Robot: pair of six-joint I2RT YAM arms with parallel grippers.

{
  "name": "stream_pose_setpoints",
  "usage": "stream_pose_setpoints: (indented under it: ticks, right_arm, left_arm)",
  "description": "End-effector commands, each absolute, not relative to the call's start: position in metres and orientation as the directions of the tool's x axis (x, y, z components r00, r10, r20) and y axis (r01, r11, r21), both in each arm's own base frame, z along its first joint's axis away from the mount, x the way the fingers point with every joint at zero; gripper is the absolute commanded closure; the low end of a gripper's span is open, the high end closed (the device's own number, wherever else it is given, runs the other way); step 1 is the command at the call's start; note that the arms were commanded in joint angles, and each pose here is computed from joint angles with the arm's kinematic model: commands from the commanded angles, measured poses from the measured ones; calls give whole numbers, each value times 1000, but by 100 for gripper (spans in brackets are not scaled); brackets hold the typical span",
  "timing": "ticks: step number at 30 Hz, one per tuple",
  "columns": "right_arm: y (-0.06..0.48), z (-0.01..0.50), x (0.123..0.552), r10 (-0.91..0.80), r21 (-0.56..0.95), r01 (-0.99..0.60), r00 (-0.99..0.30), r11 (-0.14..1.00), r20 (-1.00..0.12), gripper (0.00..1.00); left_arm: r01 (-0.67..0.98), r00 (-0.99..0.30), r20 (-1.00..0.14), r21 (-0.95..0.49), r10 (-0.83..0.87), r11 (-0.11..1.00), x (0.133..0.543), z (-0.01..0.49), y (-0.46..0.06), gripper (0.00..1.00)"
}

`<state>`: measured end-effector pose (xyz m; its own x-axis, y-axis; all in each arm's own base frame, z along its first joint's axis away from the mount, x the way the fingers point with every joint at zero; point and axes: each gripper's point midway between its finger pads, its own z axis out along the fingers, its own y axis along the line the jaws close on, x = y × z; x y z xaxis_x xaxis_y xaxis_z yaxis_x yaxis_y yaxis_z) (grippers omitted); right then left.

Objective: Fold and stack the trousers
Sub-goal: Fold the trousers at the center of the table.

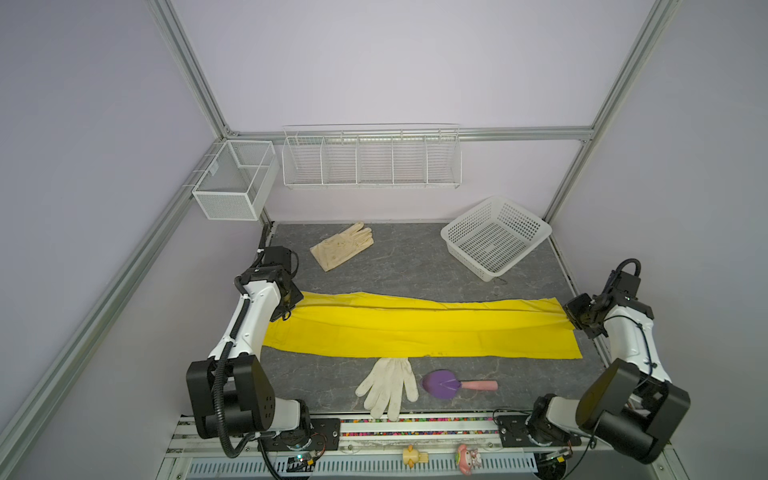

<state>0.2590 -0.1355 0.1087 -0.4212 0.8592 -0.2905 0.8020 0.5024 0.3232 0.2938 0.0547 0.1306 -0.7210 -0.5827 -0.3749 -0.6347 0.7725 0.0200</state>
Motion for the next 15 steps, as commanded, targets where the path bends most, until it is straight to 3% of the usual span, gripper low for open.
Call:
stream_pose_setpoints:
  ticks: [1, 8, 15]
  right_arm:
    - [-138, 89, 233, 868, 248, 845, -402, 475, -293, 94]
    - [-147, 70, 206, 862, 129, 880, -402, 457, -310, 93]
    - [-152, 66, 197, 866, 83, 896, -392, 435, -311, 82]
  left_arm:
    - [-646, -719, -368, 38, -590, 763, 278, 122, 58, 100]
    - [-653, -728, -342, 80, -595, 753, 257, 91, 61, 100]
    - [-657, -732, -335, 116, -593, 745, 253, 75, 66, 100]
